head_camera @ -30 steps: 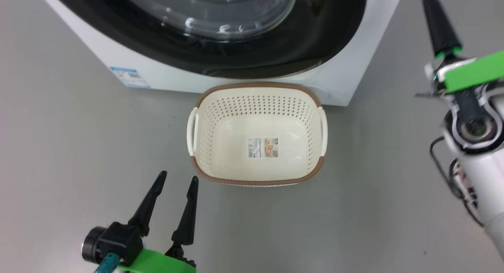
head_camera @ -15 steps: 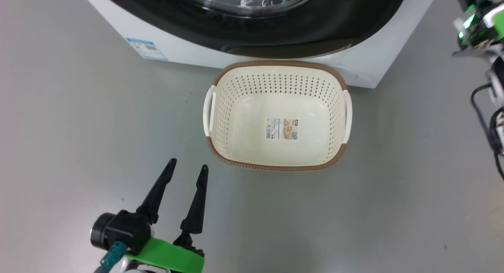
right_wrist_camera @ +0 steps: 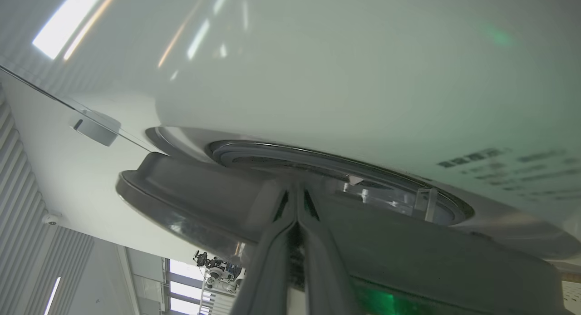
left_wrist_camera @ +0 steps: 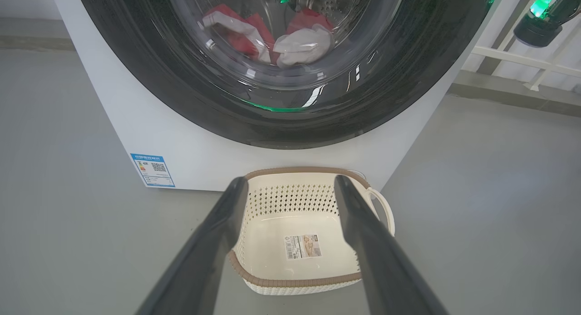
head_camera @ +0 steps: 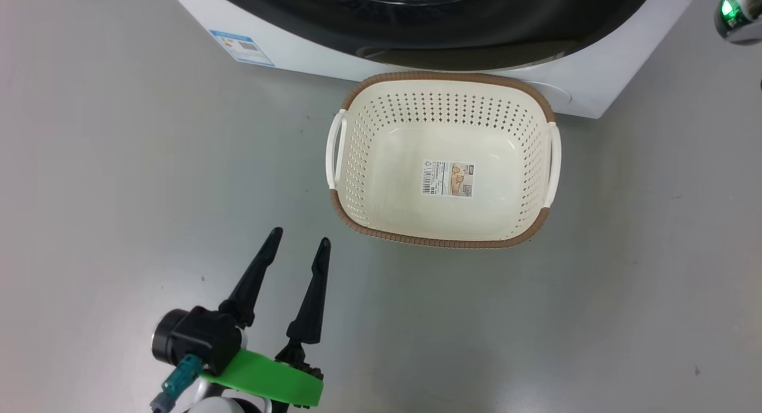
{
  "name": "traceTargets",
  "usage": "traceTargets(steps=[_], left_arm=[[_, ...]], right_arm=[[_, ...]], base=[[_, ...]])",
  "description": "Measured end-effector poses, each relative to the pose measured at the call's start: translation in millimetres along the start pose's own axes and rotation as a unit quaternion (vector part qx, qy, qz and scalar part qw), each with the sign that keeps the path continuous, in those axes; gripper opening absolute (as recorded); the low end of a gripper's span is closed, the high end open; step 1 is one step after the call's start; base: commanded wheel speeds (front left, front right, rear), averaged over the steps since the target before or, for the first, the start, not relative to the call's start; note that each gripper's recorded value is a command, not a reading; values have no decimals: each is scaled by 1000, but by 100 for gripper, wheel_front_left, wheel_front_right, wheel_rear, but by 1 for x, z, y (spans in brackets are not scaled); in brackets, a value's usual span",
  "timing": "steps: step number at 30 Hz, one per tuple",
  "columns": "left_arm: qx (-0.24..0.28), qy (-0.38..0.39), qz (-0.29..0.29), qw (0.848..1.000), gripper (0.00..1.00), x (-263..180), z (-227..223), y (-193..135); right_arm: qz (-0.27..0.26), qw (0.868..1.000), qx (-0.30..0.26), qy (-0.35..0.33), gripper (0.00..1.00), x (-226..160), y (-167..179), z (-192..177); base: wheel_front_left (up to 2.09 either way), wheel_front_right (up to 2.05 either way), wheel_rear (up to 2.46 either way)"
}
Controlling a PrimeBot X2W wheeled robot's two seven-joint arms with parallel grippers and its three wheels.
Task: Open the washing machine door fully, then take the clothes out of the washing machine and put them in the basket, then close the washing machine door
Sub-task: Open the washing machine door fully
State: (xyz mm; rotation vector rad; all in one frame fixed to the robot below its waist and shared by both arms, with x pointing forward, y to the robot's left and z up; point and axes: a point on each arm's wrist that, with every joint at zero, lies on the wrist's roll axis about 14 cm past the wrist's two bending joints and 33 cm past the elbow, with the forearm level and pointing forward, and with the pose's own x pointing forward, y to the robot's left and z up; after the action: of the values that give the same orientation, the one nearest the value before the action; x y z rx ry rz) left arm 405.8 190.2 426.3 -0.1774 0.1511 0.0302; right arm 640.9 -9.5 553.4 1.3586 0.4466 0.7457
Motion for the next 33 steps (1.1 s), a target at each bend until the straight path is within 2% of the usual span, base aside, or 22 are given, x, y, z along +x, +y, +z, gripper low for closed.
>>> traceTargets(steps=[12,16,33], left_arm=[[-4,0,8,1000,100,-3,1,2],[-7,-5,9,1000,100,-3,4,1],[-10,-31,-7,999,100,-4,22,-9]], right_arm=[[-13,999,1,40,0,9,-5,-6],[-20,998,-16,54,0,8,-3,-12],[-41,993,-39,100,0,-13,5,-45]], base=[[0,0,0],[0,0,0],[0,0,0]])
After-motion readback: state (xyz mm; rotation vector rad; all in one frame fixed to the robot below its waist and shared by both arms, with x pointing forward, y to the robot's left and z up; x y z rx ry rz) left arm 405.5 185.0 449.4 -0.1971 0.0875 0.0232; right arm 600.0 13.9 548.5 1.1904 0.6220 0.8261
